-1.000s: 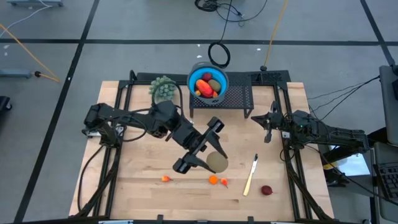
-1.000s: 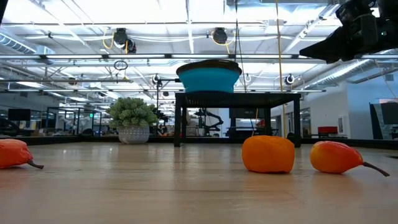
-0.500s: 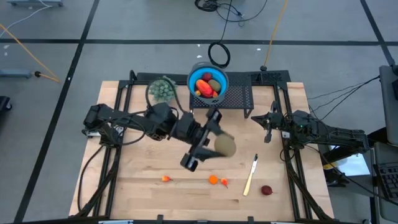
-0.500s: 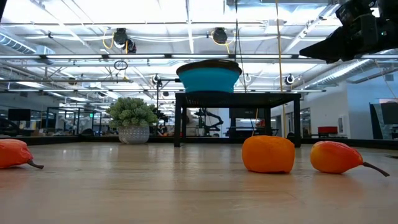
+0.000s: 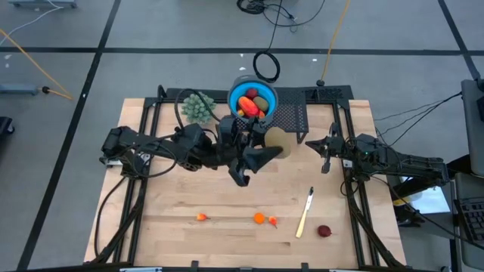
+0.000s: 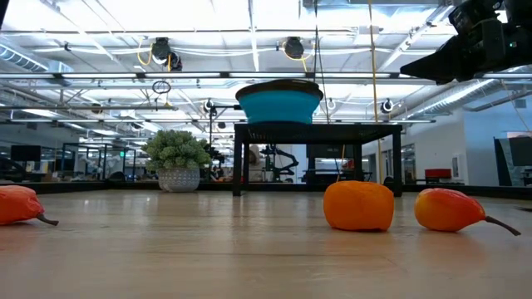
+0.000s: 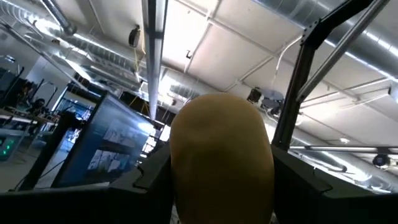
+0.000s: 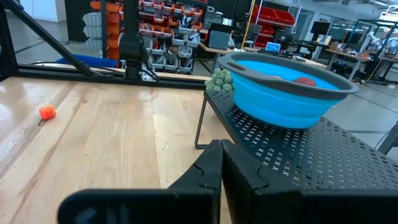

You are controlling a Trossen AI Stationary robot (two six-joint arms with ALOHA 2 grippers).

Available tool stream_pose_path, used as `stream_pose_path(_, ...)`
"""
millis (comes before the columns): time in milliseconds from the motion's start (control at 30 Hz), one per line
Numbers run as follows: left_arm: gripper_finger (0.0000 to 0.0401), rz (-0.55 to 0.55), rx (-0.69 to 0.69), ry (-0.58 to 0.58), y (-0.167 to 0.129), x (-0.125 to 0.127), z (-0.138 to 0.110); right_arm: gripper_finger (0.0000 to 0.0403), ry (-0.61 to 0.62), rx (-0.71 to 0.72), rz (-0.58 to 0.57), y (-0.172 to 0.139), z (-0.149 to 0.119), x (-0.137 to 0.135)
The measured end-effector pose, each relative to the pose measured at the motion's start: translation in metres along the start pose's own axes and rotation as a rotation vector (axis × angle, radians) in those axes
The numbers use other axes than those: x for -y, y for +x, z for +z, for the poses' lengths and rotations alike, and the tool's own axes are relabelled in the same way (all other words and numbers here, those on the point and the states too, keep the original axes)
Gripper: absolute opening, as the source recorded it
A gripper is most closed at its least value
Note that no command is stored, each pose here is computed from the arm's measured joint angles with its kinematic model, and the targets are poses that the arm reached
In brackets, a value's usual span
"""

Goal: Pick & Place Fruit
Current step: Put the kiwi into the blue strainer on the shelf

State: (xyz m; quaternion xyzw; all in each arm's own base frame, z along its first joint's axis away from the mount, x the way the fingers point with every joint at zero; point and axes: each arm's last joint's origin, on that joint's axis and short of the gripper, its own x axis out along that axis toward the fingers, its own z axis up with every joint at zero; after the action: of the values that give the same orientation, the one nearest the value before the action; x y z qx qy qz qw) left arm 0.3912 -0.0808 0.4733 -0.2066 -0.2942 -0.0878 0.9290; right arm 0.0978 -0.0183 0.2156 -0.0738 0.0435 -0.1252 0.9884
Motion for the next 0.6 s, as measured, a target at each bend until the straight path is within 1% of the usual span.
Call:
stream_pose_path(100, 0.0202, 0.013, -0.039, -0.012, 0.0, -0.001, -0.004, 0.0, 0.0, 0.0, 0.0, 0.0, 0.0, 0.0)
stream_pose_path(200, 0.0202, 0.073, -0.169, -0.017, -0.002, -0.006, -0.017, 0.0, 0.0, 0.0, 0.0, 0.0, 0.0, 0.0)
stream_pose_path(267, 0.0202, 0.153, -0.263, -0.036, -0.004, -0.012, -0.026, 0.0, 0.0, 0.0, 0.0, 0.0, 0.0, 0.0)
stream_pose_path(433, 0.0202, 0.382, -0.458, -0.136, -0.015, -0.037, -0.044, 0.0, 0.0, 0.0, 0.0, 0.0, 0.0, 0.0)
stream_pose_path(600, 0.0202, 0.552, -0.585, -0.193, -0.026, -0.064, -0.05, 0.0, 0.0, 0.0, -0.001, 0.0, 0.0, 0.0)
